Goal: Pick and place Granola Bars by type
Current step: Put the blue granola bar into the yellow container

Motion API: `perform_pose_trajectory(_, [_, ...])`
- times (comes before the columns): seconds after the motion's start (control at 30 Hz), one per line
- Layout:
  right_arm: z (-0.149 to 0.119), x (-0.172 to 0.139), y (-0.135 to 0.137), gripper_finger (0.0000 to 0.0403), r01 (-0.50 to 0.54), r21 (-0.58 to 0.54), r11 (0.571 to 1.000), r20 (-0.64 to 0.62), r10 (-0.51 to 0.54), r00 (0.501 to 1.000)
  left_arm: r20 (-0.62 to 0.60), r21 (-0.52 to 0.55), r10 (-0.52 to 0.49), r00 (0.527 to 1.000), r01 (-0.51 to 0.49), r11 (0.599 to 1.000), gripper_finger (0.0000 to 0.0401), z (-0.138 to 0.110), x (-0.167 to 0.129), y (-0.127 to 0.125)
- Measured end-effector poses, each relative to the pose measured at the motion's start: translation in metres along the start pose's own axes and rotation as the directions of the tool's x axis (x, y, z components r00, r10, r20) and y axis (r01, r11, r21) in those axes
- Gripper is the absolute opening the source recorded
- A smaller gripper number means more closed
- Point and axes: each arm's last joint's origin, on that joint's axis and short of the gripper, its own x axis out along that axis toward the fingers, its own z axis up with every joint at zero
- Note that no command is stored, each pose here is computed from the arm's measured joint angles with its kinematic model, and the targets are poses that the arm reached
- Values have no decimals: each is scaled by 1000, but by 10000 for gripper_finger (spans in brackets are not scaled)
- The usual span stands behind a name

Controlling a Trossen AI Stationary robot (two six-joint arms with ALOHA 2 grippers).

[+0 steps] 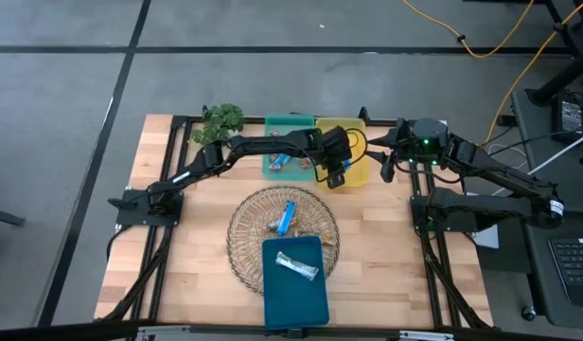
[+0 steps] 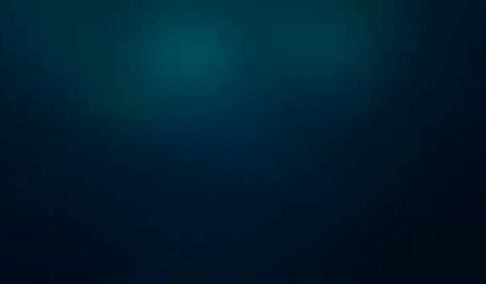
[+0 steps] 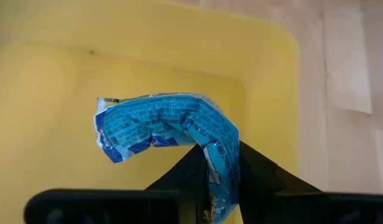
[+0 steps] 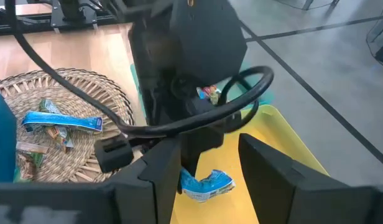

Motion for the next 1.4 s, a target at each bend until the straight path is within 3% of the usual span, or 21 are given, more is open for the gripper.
perform_pose_trajectory(0.4, [0, 0, 0, 166, 0, -2, 1000, -2, 0, 1000, -23, -69, 37, 999, -39, 997, 63, -9, 15, 5])
perform_pose_trajectory(0.83, [-1, 0, 0, 166, -2, -1, 1000, -13, 2, 1000, -25, -48, 61, 998, -62, 997, 170, -7, 11, 5])
perform_pose_trajectory(1.17, [-2, 0, 0, 166, -3, -2, 1000, -23, 3, 1000, -11, -50, 53, 999, -53, 997, 198, 27, -33, -1])
perform_pose_trajectory(1.4, [-4, 0, 0, 166, -4, -3, 1000, -39, 4, 999, -15, 1, 82, 996, -82, 997, 189, 38, -91, -10])
